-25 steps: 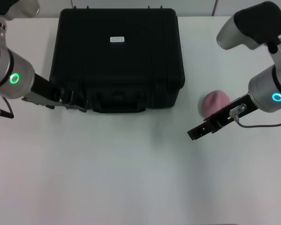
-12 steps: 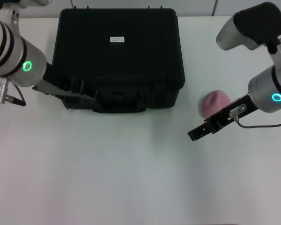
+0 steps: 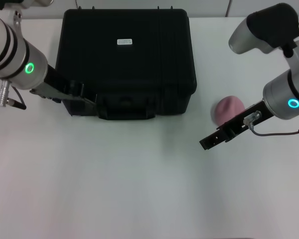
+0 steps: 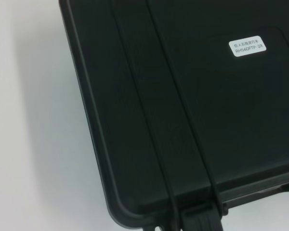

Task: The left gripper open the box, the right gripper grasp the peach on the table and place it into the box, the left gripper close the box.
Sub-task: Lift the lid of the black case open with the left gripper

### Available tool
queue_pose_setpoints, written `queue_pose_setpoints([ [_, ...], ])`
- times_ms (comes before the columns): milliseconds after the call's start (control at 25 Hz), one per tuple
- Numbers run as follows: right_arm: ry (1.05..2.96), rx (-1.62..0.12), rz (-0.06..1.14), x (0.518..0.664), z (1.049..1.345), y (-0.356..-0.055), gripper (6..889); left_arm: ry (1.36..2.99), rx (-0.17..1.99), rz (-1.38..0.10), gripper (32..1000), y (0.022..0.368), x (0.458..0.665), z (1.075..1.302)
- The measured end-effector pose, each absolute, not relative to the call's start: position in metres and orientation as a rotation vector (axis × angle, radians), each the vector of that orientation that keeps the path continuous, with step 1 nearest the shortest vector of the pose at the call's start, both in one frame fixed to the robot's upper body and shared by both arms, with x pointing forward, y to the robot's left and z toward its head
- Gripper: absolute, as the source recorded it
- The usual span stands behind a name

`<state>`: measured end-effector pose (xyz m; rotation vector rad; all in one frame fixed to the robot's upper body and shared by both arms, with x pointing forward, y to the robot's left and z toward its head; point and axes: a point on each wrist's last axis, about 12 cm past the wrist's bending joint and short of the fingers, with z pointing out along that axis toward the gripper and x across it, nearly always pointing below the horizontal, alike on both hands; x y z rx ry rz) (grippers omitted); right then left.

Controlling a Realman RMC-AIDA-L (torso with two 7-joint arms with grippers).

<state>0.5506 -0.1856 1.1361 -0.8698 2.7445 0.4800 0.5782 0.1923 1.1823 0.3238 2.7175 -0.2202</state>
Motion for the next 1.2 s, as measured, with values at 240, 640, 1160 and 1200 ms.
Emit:
queue_pose_setpoints([
  [240,2.744,-0.870,0.480,0.551,1.136,-0.185,828,2.712,0.326,-0.219,822,0.192,0.579,1.183],
  [640,2.742,-0.874,0.481,0.551,1.136,-0.185,828,2.727,0.306,-0.223,819,0.194,0.583,1.172],
  [1160,2.739,-0.885,0.486,0.552,1.136,-0.184,827,2.723,0.305,-0.228,815,0.193,0.585,1.168],
  [1200,2.738,-0.885,0.486,0.552,1.136,-0.184,827,2.724,0.306,-0.228,815,0.193,0.585,1.168],
])
